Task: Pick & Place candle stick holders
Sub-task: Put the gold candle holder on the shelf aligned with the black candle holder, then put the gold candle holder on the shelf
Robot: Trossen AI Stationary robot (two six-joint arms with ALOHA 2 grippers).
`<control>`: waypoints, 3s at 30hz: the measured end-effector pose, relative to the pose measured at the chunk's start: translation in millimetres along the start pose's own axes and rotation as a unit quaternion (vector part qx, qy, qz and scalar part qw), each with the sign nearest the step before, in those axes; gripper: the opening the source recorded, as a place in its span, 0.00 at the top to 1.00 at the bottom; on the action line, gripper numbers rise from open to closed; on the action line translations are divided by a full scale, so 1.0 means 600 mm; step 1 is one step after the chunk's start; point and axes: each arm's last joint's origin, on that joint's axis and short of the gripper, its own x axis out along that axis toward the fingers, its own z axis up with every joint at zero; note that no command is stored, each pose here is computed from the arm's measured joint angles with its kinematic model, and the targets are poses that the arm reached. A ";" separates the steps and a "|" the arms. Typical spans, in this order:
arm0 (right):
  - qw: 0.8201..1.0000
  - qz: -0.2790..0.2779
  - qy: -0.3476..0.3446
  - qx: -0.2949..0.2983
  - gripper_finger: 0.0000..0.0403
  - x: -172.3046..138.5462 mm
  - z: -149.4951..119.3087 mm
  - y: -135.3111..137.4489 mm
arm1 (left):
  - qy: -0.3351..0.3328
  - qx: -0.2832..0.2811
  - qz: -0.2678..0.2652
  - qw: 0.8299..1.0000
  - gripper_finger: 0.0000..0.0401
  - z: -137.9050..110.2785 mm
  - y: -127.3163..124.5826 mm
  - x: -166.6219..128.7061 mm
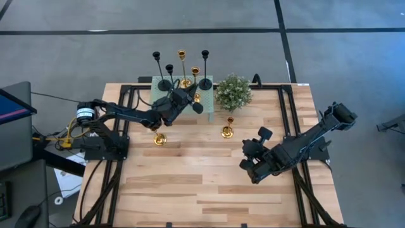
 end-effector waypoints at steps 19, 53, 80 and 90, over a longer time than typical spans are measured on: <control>1.000 -0.002 -0.003 -0.001 1.00 0.000 0.001 0.000 | -0.024 -0.053 -0.002 0.998 0.96 -0.016 0.027 0.000; 1.000 -0.008 -0.009 -0.001 1.00 0.000 0.001 -0.001 | -0.017 -0.058 -0.006 0.998 0.81 -0.060 0.020 0.013; 1.000 0.021 0.011 0.007 1.00 -0.002 0.000 0.004 | -0.038 0.030 -0.033 0.998 0.61 0.062 -0.035 -0.094; 0.994 0.076 0.074 0.006 1.00 -0.002 -0.006 0.009 | 0.019 0.118 -0.183 0.976 0.71 0.109 -0.069 -0.208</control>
